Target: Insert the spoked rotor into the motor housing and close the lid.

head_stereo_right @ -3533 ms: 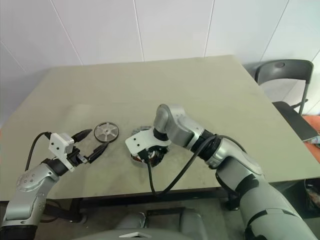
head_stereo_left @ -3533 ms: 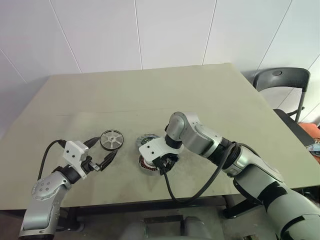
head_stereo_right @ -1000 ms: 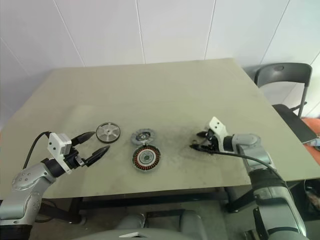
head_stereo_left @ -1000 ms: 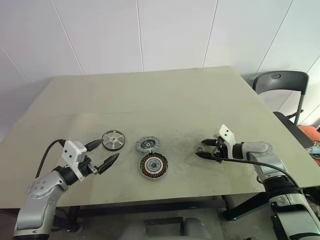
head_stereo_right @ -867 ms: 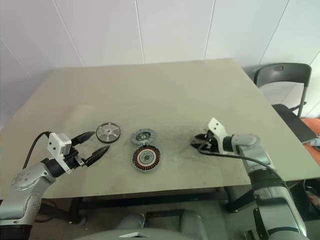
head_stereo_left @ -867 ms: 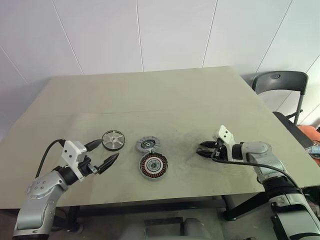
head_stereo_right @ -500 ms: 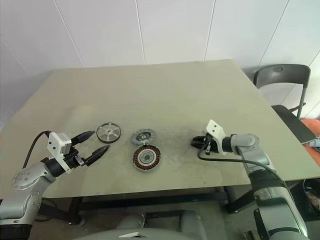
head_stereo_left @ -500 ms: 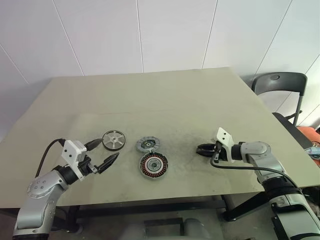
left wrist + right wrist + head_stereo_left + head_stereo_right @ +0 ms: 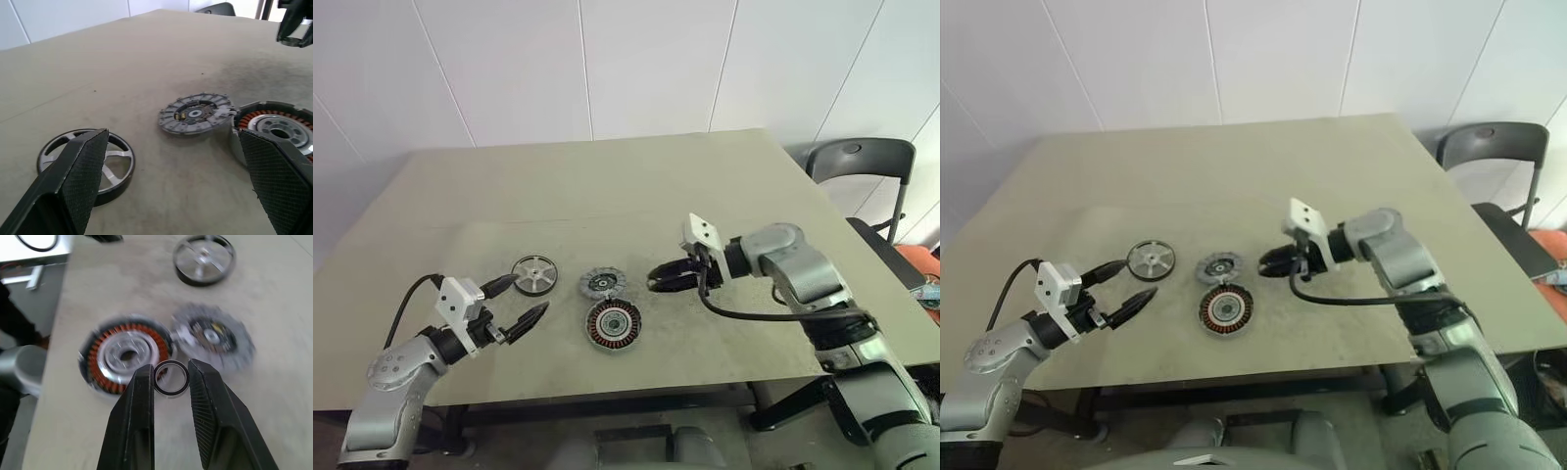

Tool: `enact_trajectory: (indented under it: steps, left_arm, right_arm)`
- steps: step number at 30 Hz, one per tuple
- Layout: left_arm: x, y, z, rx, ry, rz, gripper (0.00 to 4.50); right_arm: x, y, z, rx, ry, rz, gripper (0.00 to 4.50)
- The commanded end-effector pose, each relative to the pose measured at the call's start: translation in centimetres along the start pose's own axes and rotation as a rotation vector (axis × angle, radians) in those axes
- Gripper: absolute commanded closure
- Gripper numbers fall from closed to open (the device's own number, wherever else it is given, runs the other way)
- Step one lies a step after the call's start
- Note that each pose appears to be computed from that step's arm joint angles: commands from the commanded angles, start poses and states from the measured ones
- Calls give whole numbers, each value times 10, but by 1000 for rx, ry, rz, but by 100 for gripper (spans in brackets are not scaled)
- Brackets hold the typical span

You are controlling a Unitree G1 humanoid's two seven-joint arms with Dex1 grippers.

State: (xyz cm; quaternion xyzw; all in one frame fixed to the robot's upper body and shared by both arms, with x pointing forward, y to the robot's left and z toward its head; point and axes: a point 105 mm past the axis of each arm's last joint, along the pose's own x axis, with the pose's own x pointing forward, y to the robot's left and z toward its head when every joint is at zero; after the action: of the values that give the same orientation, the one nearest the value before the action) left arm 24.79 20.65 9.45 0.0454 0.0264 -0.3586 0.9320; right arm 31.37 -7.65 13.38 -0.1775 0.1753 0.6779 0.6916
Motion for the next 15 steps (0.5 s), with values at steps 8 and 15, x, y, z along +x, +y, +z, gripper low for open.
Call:
enact_trajectory:
  steps: [8,15]
  left_arm:
    - [-7,-38,9,2,-1,-217,0]
    - [-6,-39,9,1,-3,-229,0]
  right_arm:
    - [37,16,9,-77,20,190,385]
    - [57,17,-2,-101,45,230,385]
